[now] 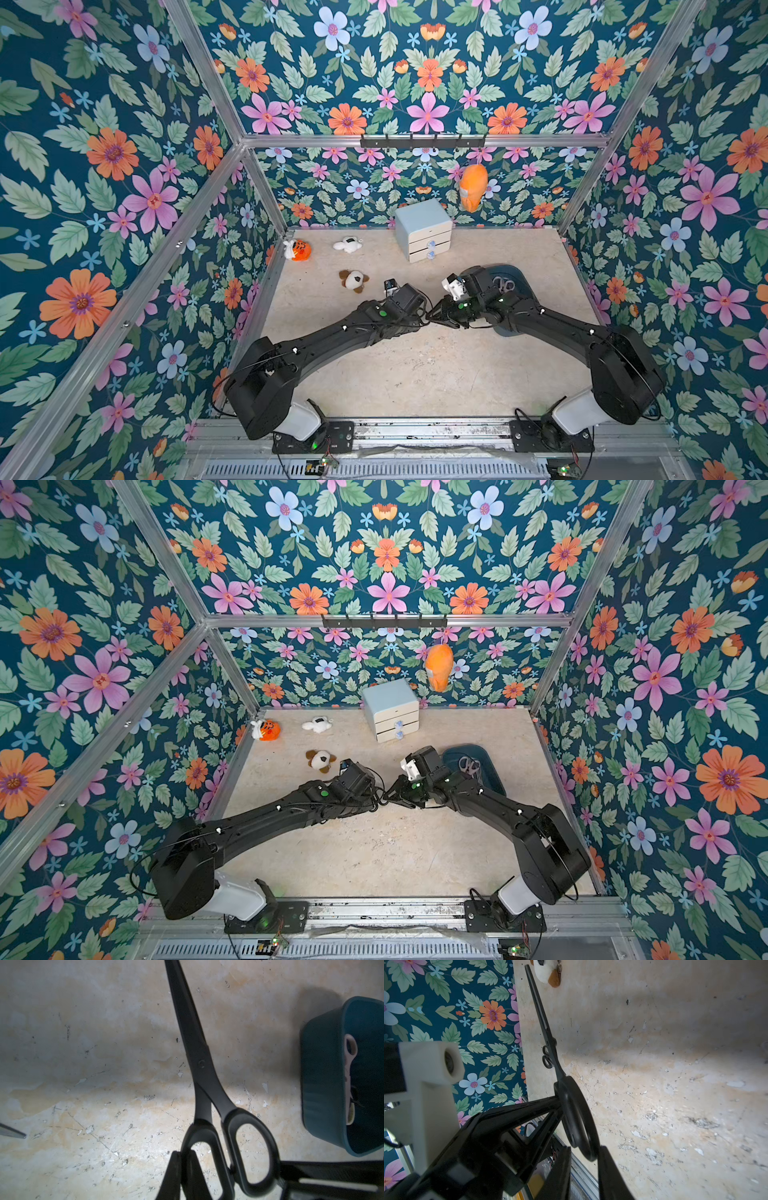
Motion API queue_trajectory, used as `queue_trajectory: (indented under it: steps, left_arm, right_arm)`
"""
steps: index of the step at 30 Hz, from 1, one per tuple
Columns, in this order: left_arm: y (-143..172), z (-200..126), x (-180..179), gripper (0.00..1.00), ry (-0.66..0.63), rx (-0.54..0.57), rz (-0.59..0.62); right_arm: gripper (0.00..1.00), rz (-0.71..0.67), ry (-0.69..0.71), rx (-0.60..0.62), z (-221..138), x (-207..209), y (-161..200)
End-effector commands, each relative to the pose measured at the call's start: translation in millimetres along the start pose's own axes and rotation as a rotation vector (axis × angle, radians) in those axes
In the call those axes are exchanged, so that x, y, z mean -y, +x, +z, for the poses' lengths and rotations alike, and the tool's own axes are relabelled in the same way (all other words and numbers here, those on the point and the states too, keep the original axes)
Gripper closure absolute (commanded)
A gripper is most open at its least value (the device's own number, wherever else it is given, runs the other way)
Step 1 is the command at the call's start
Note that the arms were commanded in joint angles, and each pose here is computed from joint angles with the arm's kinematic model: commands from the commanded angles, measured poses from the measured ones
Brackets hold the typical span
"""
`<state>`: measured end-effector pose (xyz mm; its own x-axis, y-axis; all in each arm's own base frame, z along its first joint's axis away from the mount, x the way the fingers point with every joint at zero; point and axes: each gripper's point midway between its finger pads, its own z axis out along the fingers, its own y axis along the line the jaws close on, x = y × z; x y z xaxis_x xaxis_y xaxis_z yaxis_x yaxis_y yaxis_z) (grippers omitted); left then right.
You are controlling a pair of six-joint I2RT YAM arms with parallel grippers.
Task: Put the scissors into the storage box
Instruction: Pick up the scissors from the center of the board.
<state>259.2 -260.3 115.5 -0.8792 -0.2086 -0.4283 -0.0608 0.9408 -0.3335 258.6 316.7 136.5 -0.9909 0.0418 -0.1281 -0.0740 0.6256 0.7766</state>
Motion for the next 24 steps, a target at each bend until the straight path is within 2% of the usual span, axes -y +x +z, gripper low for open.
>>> queue_trajectory:
  steps: [1, 4, 9, 16, 22, 24]
  left_arm:
    - [-6, -4, 13, 1.00, 0.058, 0.023, -0.018]
    - [-6, -6, 12, 1.00, 0.061, 0.026, -0.022]
    - [-5, -6, 10, 1.00, 0.063, 0.028, -0.031]
    - [-7, -6, 17, 1.00, 0.087, 0.034, -0.038]
    - [-7, -6, 19, 1.00, 0.091, 0.035, -0.041]
    - [-8, -7, 18, 0.86, 0.091, 0.038, -0.049]
  right_arm:
    - [0.71, -0.021, 0.016, -0.009, 1, 3, 1]
    - [0.70, -0.037, 0.057, 0.002, -2, 9, 1]
    - [0.71, -0.056, 0.050, 0.001, -4, 4, 0]
    - [0.88, -0.040, -0.002, 0.013, -3, -4, -2]
    - [0.98, -0.048, -0.008, 0.023, -6, -5, -3]
    - [1.00, -0.044, -0.002, 0.031, -8, -3, -4]
